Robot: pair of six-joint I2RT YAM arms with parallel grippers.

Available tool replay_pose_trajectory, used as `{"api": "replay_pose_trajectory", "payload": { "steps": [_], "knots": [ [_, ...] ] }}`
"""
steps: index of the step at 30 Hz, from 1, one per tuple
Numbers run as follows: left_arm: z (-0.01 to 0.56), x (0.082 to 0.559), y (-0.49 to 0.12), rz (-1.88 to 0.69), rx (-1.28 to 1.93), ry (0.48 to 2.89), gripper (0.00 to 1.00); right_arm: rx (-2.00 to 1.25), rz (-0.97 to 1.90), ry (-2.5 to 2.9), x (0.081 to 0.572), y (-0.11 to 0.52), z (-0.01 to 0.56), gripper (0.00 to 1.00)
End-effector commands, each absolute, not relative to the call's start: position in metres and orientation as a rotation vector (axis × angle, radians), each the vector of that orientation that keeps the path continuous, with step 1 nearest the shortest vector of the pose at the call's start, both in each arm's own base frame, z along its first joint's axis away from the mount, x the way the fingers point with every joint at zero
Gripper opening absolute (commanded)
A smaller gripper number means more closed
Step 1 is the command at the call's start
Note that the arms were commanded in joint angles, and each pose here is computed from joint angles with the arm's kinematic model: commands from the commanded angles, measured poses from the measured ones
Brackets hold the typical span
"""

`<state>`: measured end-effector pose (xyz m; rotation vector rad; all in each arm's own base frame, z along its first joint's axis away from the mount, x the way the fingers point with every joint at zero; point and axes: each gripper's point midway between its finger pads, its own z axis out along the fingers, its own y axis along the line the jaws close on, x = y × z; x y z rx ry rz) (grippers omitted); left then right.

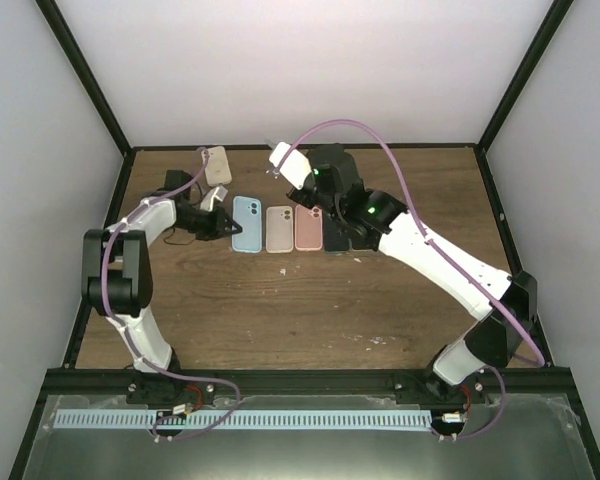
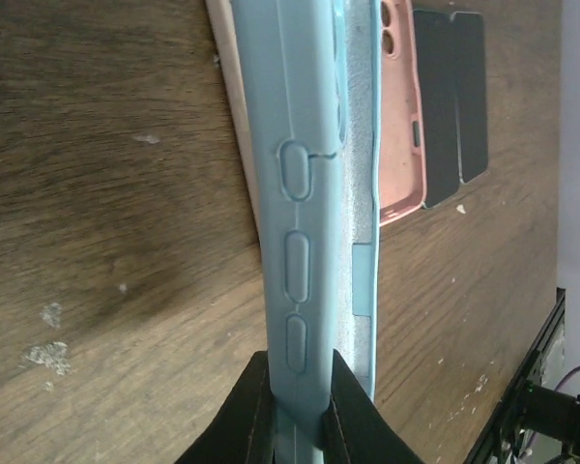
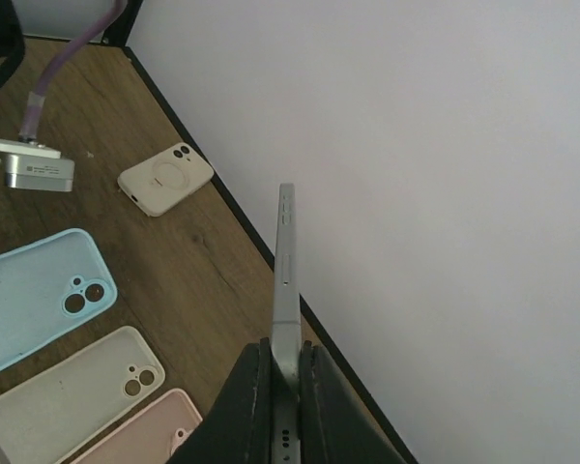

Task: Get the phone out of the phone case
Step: Place the phone case at the center of the board.

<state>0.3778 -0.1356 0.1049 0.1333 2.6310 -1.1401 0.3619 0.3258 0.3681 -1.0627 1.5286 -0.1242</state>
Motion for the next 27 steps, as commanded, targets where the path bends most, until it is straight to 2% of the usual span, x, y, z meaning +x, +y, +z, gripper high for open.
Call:
{"api": "replay_pose_trajectory", "payload": {
  "steps": [1,21,24,27],
  "knots": [
    [0.094,0.388,-0.131,-1.144,0.166,2.651,0.0,-0.946,-0.057,1.489,0.358,0.308,0.408,0.01],
    [0.037,0.418,-0.139,-1.289,0.05,2.758,0.0,-0.956,-0.076,1.521,0.365,0.305,0.394,0.01],
    [0.032,0.418,-0.139,-1.255,0.051,2.775,0.04,-0.958,-0.074,1.526,0.366,0.306,0.391,0.01],
    [0.03,0.417,-0.138,-1.19,0.064,2.796,0.15,-0.956,-0.07,1.53,0.367,0.307,0.391,0.01]
  ]
}}
